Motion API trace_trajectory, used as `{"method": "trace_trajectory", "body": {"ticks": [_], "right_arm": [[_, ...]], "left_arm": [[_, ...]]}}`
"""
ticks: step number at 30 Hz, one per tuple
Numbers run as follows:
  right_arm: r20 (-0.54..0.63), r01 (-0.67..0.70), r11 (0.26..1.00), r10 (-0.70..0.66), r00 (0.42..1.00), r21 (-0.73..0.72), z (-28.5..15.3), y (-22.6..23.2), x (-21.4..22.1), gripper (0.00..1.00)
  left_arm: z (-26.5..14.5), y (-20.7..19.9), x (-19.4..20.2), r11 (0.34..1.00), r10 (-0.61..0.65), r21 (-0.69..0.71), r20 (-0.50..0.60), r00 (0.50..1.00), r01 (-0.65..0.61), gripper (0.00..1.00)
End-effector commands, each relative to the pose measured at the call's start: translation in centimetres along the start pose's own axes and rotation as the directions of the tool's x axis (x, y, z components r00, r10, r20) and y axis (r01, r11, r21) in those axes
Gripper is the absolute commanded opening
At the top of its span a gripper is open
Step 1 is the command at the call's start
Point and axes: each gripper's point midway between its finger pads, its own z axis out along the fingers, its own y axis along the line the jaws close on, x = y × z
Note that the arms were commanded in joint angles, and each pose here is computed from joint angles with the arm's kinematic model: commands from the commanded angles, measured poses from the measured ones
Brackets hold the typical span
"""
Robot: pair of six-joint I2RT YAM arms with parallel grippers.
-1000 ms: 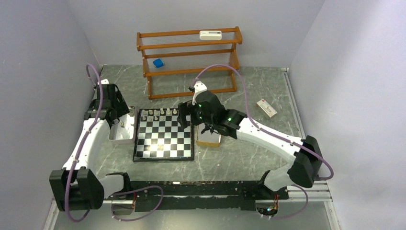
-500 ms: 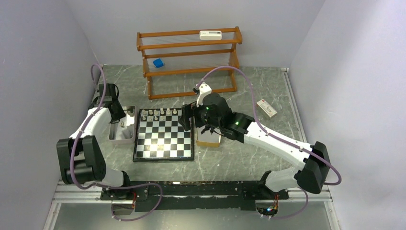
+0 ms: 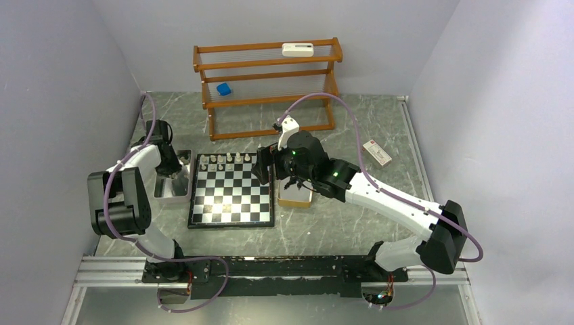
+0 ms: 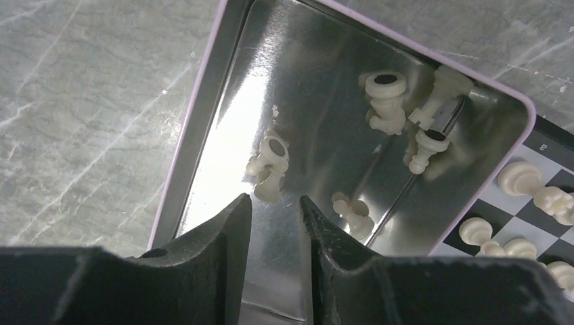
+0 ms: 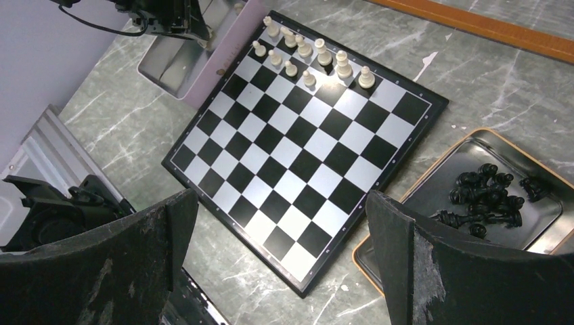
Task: Set up the chess pieces on the board
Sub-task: Pick up the chess piece from the storage box.
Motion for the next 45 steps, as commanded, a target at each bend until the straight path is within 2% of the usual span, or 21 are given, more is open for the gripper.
{"method": "trace_trajectory", "body": {"ticks": [1, 11, 29, 45], "right_arm": [[0.047, 0.007, 1.0, -0.006, 0.999, -0.02, -0.5, 0.6, -1.3, 1.0], [0.062, 0.003, 1.0, -0.002, 0.998, -0.015, -1.1, 0.4, -1.6, 1.0], [0.055, 0.008, 1.0, -0.008, 0.998, -0.011, -0.6, 0.4, -1.2, 1.0], [0.045, -0.002, 1.0, 0.002, 0.999, 0.002, -0.5, 0.1, -0.8, 1.0]], "left_arm": [[0.1, -0.3, -1.3, 1.0, 0.006, 0.027, 0.011, 1.0, -0.007, 0.36], [1.0, 0.0, -0.9, 0.999, 0.015, 0.028, -0.03, 0.999, -0.014, 0.38], [1.3, -0.5, 0.3, 0.998, 0.016, 0.056, -0.081, 0.997, -0.012, 0.33], [0.7, -0.8, 0.2, 0.997, 0.006, 0.08, -0.075, 0.997, 0.001, 0.18]]}}
